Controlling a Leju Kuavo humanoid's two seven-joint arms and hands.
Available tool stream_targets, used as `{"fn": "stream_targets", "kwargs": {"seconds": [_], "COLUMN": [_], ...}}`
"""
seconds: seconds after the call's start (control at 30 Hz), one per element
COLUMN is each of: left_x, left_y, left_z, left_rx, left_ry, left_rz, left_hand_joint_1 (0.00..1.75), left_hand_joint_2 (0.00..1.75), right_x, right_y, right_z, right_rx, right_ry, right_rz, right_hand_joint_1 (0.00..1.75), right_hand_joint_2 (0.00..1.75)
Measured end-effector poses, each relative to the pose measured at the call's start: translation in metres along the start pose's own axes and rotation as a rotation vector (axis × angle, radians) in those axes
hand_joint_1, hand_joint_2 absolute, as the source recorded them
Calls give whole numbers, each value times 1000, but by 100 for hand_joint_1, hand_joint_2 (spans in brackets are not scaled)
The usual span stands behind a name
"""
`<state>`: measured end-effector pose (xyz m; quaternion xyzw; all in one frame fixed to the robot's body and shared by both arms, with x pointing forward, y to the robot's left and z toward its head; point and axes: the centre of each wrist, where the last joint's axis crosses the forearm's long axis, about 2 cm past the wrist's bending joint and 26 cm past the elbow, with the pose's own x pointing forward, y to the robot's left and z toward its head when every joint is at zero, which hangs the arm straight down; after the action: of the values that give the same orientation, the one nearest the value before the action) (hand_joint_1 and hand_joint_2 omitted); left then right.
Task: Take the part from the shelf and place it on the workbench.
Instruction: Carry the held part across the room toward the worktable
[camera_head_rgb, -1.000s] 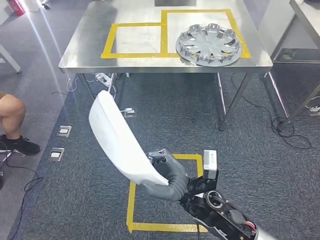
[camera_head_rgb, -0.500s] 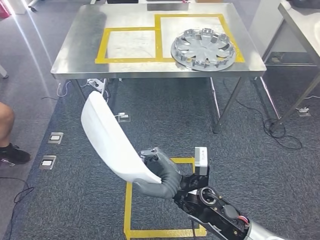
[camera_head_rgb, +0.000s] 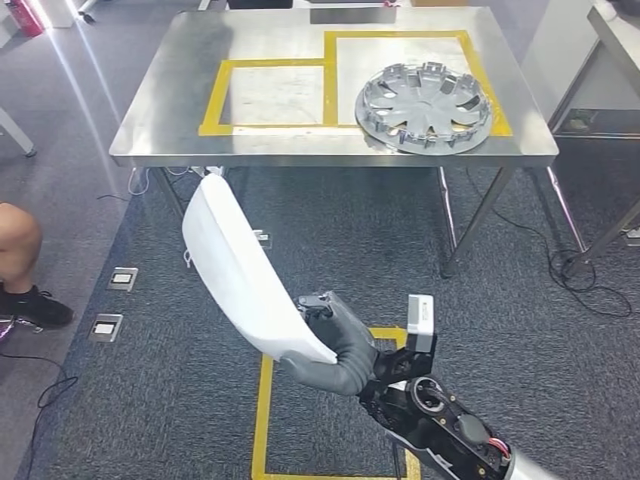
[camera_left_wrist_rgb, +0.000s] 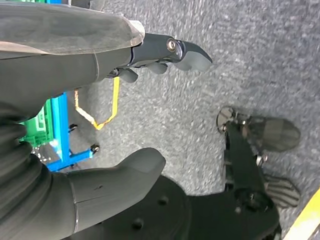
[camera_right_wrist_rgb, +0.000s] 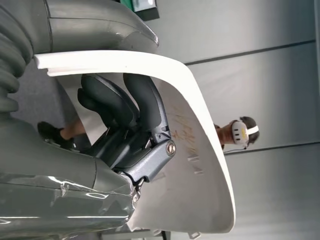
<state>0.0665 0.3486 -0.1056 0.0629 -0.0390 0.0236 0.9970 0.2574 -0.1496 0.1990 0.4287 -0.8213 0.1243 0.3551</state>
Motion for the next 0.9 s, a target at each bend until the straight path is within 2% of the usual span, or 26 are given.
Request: {"fn": "stream_targets", "kwargs": {"seconds": [0.9], "left_x": [-2], "left_y": [-3], "left_z": [0], "left_rx": [-9], "left_ry": [7], "left_rz": [19], "left_hand_joint_1": [0], "left_hand_joint_2": [175], "right_x": [-2], "right_y": [-3], "right_z": [-1], "right_rx": [5], "right_ry": [3], "right_rz": [-4], "right_hand_joint_1": [175], "right_hand_joint_2": [175]}}
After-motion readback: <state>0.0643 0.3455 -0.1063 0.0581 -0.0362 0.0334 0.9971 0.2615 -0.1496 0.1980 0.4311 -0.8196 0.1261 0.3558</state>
